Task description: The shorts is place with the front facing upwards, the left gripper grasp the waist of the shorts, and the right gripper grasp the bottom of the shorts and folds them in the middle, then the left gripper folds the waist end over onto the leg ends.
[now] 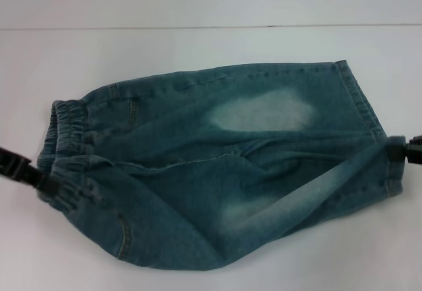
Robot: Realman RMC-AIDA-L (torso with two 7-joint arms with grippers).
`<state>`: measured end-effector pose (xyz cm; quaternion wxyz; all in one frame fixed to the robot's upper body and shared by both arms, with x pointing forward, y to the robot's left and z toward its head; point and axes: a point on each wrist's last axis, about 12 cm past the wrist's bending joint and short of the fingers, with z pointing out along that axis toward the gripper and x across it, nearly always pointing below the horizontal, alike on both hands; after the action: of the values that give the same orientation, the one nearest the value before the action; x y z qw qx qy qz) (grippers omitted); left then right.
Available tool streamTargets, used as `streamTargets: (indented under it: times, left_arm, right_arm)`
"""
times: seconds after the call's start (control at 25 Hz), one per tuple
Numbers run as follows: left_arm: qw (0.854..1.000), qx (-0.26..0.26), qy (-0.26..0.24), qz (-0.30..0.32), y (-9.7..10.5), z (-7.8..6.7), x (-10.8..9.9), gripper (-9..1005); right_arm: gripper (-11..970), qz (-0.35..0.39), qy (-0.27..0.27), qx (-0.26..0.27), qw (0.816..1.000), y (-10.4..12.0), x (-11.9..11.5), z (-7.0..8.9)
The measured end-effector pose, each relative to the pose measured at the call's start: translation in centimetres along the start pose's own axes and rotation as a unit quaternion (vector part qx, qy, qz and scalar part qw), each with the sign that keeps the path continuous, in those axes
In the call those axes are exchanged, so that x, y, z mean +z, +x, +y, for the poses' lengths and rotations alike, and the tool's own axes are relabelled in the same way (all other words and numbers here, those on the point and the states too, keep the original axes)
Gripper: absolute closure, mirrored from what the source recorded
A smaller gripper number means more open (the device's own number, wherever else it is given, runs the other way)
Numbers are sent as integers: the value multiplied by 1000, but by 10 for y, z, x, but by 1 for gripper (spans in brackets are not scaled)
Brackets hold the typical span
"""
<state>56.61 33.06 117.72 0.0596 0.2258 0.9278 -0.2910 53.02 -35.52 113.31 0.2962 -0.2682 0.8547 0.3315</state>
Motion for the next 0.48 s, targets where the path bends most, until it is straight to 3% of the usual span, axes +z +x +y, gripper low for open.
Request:
streamTargets:
  times: [0.24,0.48]
  left_arm:
    - [998,1,40,-51,-7,-2,3,934]
    - [995,-16,41,-94,-7,6,6,933]
  right_arm:
    - [928,-29,-7,-16,999,4,6,-1]
    - [927,-57,-5,-25,998,3,12,-3]
